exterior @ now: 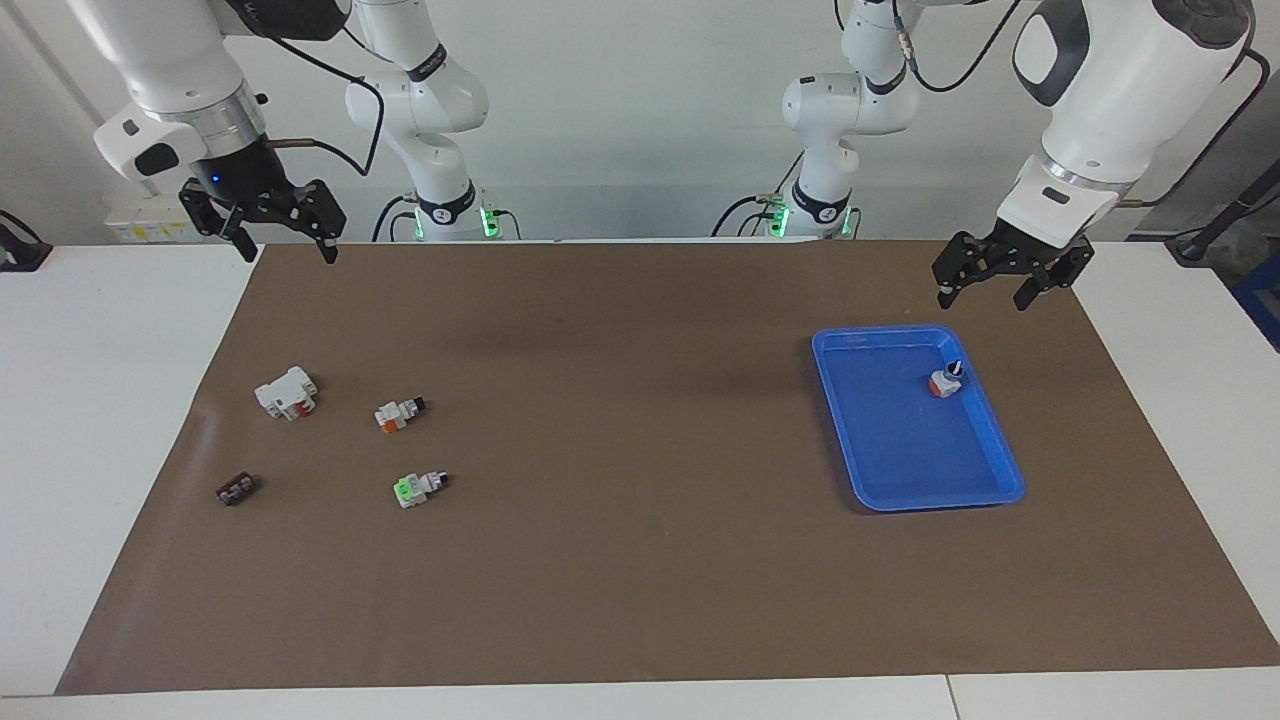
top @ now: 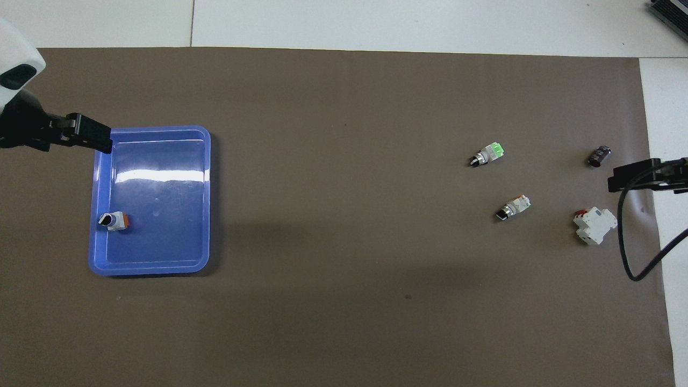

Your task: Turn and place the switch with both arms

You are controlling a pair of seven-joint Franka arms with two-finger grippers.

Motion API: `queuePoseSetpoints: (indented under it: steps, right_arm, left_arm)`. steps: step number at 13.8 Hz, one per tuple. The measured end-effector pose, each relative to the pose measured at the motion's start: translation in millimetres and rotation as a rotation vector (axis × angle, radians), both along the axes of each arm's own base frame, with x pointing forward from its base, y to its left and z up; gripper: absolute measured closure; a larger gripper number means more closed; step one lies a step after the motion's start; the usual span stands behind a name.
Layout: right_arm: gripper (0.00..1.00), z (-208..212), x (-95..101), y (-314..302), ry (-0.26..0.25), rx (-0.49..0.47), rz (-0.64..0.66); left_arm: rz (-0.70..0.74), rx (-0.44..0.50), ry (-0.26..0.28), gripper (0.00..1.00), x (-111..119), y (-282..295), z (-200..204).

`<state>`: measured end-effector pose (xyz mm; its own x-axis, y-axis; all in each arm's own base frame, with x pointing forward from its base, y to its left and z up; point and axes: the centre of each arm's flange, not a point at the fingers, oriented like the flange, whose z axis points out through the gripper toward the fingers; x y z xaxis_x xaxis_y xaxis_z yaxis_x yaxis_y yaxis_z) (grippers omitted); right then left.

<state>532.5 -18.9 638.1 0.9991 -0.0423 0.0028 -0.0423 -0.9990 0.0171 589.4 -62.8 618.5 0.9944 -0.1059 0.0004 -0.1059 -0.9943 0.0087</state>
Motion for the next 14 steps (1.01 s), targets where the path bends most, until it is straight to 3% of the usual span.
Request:
queuePoseSetpoints:
  steps: [5,11,14]
  right_arm:
    - [0.0,-1,-0.9,0,0.008,0.0,-0.033]
    - [0.0,1,-1.9,2,0.003,0.001,-0.031]
    - [0.0,-10,4.3,2,-0.042,0.002,-0.062]
  left_arm:
    - [0.01,0.004,0.038,0.0,-10,6,-14]
    - [0.059,0.004,0.041,0.0,-13,34,-14]
    - [0.059,0.004,0.041,0.0,-13,34,-14]
